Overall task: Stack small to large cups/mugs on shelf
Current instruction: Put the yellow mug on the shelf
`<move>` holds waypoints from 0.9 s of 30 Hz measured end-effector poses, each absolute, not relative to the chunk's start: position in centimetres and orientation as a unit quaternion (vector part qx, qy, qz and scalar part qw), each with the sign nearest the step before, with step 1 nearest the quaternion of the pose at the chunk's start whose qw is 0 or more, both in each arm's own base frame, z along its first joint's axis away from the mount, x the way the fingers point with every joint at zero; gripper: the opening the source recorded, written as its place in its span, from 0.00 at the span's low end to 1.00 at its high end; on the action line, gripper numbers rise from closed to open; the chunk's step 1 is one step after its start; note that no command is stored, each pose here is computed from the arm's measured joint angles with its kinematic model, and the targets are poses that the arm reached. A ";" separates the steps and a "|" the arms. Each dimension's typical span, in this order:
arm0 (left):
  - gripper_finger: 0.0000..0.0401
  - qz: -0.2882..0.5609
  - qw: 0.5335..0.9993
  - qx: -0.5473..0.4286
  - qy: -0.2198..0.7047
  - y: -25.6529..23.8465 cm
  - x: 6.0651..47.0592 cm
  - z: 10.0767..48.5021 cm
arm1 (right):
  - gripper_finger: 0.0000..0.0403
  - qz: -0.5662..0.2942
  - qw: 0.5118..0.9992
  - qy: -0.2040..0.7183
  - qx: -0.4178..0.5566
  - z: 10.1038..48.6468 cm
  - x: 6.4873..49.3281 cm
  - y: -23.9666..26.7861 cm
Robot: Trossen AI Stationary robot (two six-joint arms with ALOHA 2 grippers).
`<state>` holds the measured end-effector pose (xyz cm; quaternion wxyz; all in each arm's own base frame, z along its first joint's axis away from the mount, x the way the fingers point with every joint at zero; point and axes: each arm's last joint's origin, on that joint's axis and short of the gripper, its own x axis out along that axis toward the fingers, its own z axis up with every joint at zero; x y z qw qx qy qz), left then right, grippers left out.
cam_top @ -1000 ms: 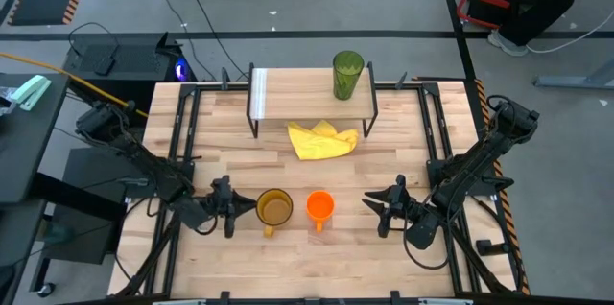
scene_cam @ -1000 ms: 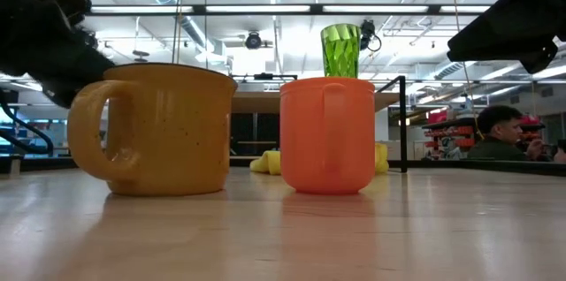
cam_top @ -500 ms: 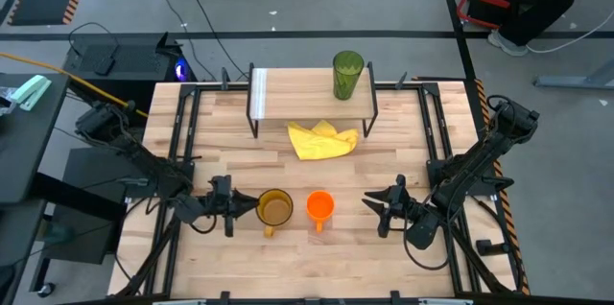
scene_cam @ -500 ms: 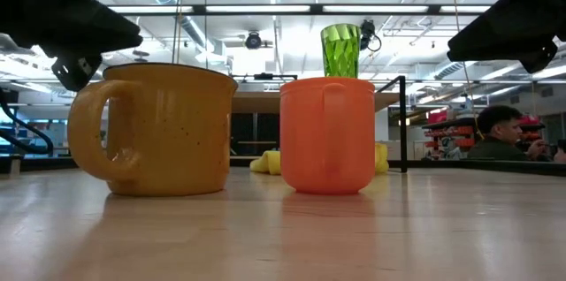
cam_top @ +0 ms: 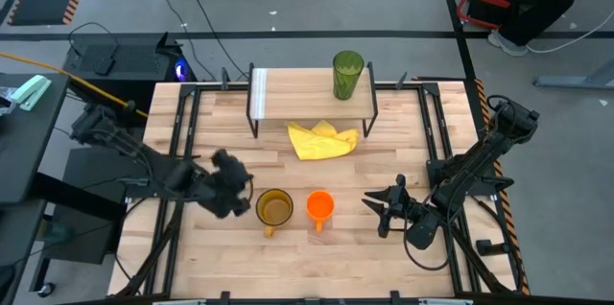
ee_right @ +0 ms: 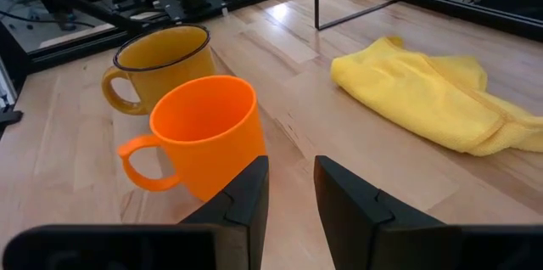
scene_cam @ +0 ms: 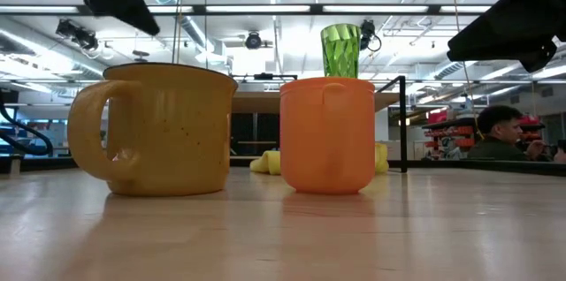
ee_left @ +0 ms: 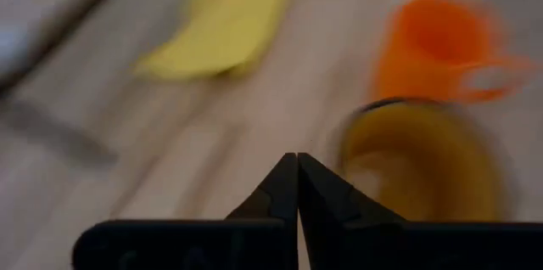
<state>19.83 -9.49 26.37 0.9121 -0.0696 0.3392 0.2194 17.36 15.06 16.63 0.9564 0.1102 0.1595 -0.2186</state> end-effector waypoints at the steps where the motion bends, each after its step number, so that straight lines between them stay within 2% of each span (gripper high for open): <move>1: 0.02 0.241 0.899 -0.073 0.359 -9.1 19.9 27.2 | 0.26 -0.219 0.956 0.159 0.110 16.6 17.4 15.1; 3: 0.03 0.251 0.885 -0.104 0.378 -8.6 20.4 28.9 | 0.26 -0.219 0.956 0.160 0.110 16.6 17.4 15.1; 5: 0.05 0.224 0.878 -0.145 0.398 -8.5 21.4 29.7 | 0.26 -0.219 0.956 0.159 0.110 16.6 17.4 15.1; 8: 0.09 0.195 0.857 -0.168 0.446 -8.0 23.1 28.7 | 0.26 -0.219 0.956 0.159 0.111 16.6 17.4 15.1; 12: 0.13 0.173 0.805 -0.185 0.536 -6.8 24.4 26.6 | 0.26 -0.218 0.956 0.160 0.111 16.6 17.4 15.1; 23: 0.23 0.149 0.816 -0.200 0.521 -5.9 25.8 26.3 | 0.26 -0.217 0.956 0.161 0.111 16.6 17.4 15.1; 27: 0.27 0.140 0.802 -0.201 0.545 -6.4 26.4 24.7 | 0.26 -0.217 0.956 0.161 0.111 16.6 17.4 15.1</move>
